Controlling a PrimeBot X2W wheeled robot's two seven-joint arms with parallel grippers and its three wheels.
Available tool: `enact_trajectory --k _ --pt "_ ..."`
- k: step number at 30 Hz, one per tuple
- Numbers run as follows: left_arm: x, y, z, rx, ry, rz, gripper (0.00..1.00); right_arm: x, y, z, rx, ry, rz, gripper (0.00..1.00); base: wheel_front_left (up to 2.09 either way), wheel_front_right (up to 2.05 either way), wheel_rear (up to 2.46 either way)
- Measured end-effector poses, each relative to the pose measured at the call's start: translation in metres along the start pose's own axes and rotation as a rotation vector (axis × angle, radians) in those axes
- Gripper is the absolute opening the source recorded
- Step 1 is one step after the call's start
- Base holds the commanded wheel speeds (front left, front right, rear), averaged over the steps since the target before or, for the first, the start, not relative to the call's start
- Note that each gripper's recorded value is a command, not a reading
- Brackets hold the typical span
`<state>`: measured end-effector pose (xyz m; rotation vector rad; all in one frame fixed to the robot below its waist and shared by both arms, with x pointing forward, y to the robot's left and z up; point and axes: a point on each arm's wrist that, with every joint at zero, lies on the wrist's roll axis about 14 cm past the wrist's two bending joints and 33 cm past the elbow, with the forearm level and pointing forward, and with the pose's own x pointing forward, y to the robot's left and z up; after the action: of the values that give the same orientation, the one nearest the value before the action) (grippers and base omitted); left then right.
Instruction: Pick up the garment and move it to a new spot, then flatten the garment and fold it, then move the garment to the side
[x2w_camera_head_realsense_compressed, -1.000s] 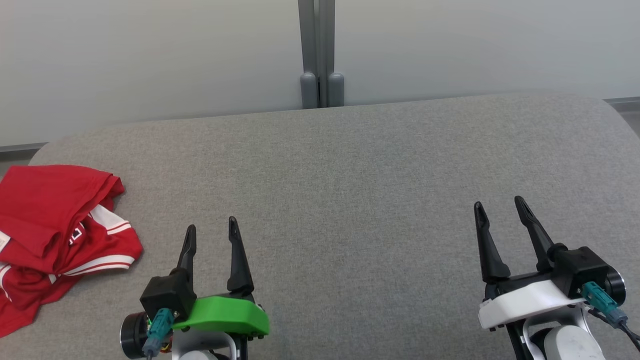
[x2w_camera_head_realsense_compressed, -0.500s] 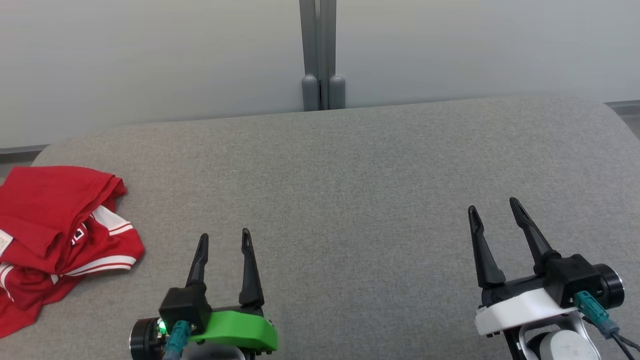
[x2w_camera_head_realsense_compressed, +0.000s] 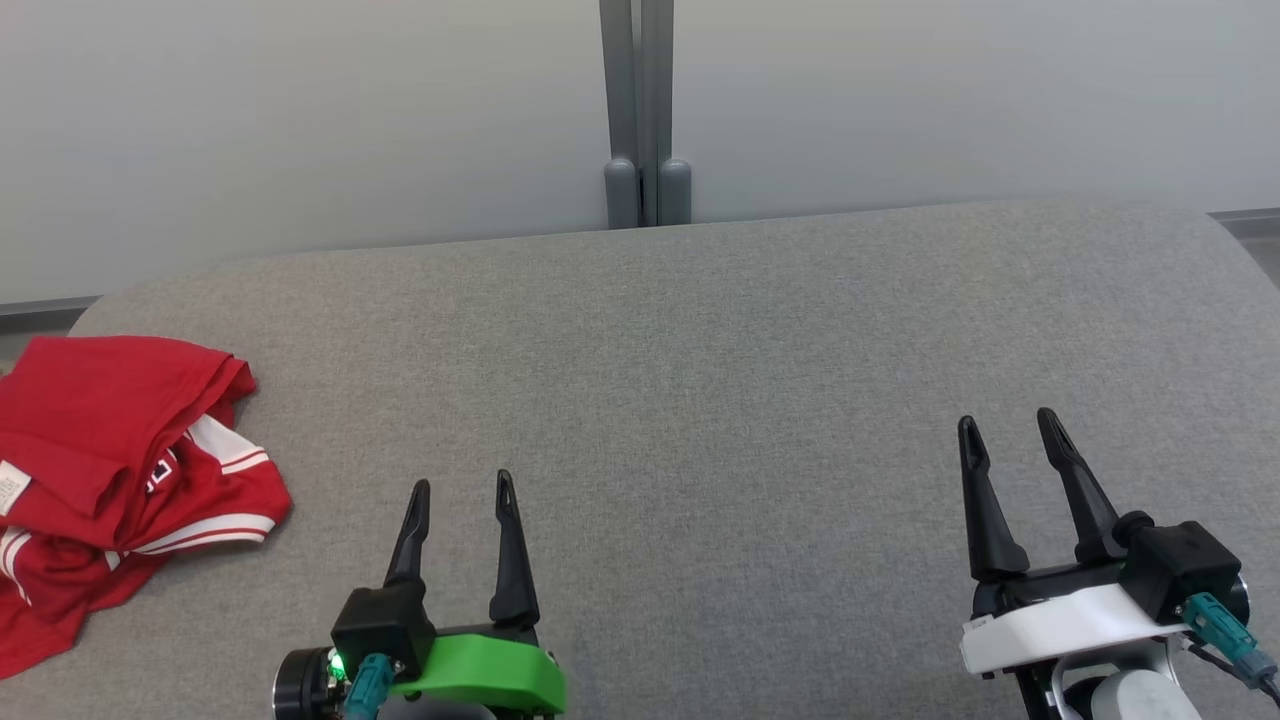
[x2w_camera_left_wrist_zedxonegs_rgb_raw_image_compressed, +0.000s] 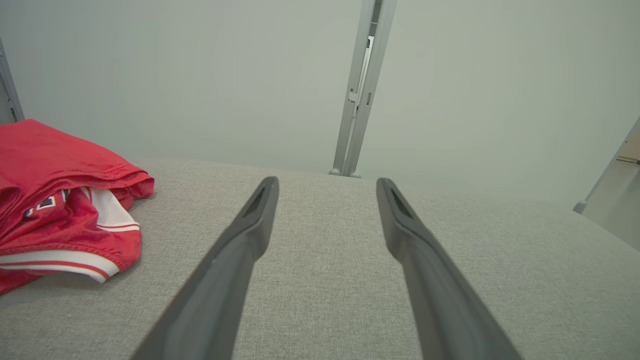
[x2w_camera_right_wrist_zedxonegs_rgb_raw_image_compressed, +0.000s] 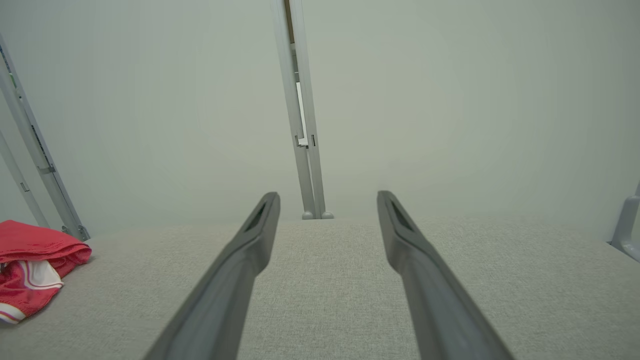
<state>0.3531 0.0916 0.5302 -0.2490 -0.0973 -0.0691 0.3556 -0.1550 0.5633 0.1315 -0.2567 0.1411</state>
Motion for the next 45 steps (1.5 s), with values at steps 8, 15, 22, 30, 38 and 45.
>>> enact_trajectory --k 8,15,22,30,38,45 --pt "-0.003 0.004 -0.005 -0.006 0.015 0.023 1.0 -0.003 -0.003 -0.008 0.058 0.018 -0.018 1.0 0.0 0.0 0.0" --pt "-0.004 0.008 -0.009 -0.014 0.029 0.039 1.0 -0.006 -0.005 -0.013 0.071 0.035 -0.03 1.0 0.0 0.0 0.0" --pt "-0.004 0.009 -0.012 -0.012 0.037 0.042 1.0 -0.006 -0.005 -0.015 0.069 0.04 -0.028 1.0 0.0 0.0 0.0" --pt "-0.007 0.017 -0.012 -0.012 0.039 0.069 1.0 -0.003 0.001 -0.019 0.074 0.05 -0.01 1.0 0.0 0.0 0.0" --pt "-0.016 0.046 -0.007 0.004 0.024 0.162 1.0 0.006 0.028 -0.029 0.104 0.077 0.071 1.0 0.0 0.0 0.0" --pt "-0.031 0.079 0.001 0.022 -0.002 0.267 1.0 0.016 0.063 -0.038 0.139 0.105 0.173 1.0 0.0 0.0 0.0"
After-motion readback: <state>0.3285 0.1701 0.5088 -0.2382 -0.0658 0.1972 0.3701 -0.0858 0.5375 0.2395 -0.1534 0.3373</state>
